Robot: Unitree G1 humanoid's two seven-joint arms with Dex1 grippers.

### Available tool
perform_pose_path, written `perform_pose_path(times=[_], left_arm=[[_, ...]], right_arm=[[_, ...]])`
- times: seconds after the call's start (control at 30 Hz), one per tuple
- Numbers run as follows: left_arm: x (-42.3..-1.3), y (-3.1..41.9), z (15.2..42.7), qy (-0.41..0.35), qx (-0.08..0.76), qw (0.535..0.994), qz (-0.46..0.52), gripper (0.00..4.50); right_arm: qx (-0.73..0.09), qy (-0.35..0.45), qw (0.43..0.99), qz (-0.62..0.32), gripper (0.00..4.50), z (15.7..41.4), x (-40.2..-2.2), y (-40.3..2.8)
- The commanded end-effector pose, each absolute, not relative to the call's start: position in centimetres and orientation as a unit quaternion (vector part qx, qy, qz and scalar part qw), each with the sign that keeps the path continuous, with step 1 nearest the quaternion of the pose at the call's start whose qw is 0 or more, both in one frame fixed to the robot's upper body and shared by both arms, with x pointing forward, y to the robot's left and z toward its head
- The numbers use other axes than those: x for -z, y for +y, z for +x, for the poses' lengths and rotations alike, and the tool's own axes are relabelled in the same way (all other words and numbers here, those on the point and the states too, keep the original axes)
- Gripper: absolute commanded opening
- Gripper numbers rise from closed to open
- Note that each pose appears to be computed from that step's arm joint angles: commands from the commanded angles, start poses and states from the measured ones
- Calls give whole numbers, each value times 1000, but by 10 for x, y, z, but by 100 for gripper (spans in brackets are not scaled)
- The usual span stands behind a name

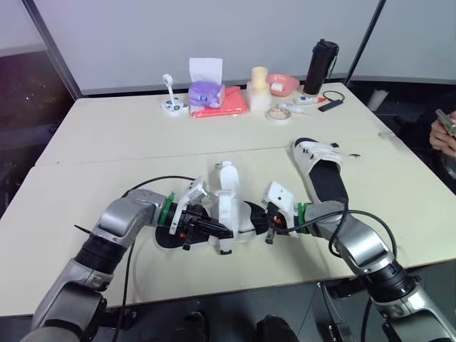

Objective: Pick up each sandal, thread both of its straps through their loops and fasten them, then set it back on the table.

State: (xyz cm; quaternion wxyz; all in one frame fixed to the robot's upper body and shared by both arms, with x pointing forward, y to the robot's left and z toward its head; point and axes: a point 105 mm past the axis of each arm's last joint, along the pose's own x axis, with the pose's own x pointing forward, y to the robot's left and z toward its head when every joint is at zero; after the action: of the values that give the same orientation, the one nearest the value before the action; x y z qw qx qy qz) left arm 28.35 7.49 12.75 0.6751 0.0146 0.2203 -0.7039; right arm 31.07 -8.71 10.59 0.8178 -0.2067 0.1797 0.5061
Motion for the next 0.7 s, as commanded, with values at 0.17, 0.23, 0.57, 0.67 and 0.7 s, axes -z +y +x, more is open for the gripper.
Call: perform_pose_path(times=[0.17, 0.23, 0.57, 0.67, 0.7], left_arm=[[-127, 83, 278, 228, 687, 689, 9, 131], [-133, 85, 281, 214, 675, 706, -1, 233], [-179, 120, 279, 178, 621, 756, -106, 368], [-171, 130, 261, 202, 623, 750, -96, 368], [-165, 132, 254, 216, 624, 746, -89, 368]], right_arm=[[-511, 207, 810, -202, 0, 306, -90, -84], [-511, 206, 810, -201, 0, 306, -90, -84], [-512, 206, 809, -202, 0, 308, -89, -84], [-512, 205, 809, -202, 0, 310, -90, -83], [-513, 205, 809, -202, 0, 310, -90, -83]])
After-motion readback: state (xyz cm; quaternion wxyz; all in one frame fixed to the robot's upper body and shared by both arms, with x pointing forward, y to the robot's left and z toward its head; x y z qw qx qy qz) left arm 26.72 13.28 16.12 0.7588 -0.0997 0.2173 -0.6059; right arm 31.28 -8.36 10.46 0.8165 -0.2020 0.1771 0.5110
